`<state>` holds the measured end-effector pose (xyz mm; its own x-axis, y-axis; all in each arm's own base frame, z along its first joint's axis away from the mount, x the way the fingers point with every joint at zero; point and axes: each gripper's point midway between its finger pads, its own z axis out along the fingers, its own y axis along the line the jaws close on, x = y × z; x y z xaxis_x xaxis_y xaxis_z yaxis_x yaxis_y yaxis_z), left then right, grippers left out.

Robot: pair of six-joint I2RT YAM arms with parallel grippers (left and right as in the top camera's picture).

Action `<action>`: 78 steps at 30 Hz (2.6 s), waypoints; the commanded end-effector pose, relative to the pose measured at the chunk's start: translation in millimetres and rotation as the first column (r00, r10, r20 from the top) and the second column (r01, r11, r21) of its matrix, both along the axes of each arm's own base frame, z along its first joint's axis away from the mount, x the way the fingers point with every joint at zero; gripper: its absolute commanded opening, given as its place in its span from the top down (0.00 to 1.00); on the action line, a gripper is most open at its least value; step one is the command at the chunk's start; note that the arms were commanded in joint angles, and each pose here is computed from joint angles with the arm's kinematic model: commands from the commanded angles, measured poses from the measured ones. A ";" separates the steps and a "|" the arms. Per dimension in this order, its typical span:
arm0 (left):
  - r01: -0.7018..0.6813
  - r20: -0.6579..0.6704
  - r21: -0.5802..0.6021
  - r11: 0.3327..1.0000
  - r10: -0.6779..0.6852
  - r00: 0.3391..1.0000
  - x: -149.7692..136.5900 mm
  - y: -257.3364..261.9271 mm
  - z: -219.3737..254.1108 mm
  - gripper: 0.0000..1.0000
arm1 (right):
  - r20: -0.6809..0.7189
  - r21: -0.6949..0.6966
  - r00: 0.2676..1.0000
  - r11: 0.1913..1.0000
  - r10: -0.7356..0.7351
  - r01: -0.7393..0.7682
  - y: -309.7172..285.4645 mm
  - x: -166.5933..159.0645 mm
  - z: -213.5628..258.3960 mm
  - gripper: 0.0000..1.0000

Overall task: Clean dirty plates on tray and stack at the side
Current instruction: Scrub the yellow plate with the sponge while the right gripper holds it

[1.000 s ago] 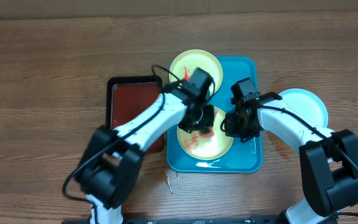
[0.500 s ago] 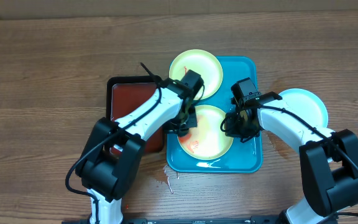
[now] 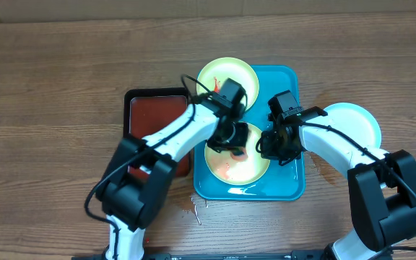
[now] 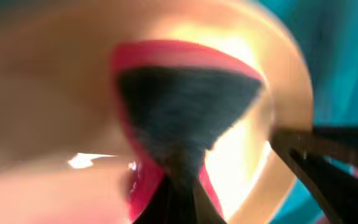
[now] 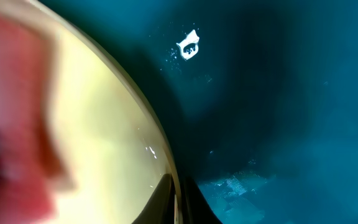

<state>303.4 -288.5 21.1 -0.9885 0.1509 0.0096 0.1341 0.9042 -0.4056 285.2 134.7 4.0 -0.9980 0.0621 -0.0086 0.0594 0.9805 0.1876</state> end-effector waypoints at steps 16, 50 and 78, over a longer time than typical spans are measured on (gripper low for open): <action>-0.016 -0.084 0.422 0.906 0.056 0.995 -19.8 83.8 -19.9 0.96 | -0.066 -0.106 0.997 0.994 -0.027 0.020 -21.1 -17.7 -20.6 0.96; 0.075 -0.268 0.021 0.997 -0.066 0.961 -40.3 -12.5 -12.5 0.96 | -0.060 -0.103 0.998 0.994 -0.027 0.020 -20.5 -16.3 -20.6 0.96; -0.254 0.173 0.565 0.785 0.187 0.967 47.1 134.8 17.4 0.96 | -0.059 -0.104 0.998 0.994 -0.027 0.020 -20.6 -16.1 -20.6 0.96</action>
<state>326.0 -197.0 16.3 -0.9972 -0.0104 0.0735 -0.0079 0.9994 0.0345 281.7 140.6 4.7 -0.9974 0.0714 0.0107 0.0720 0.9743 0.2133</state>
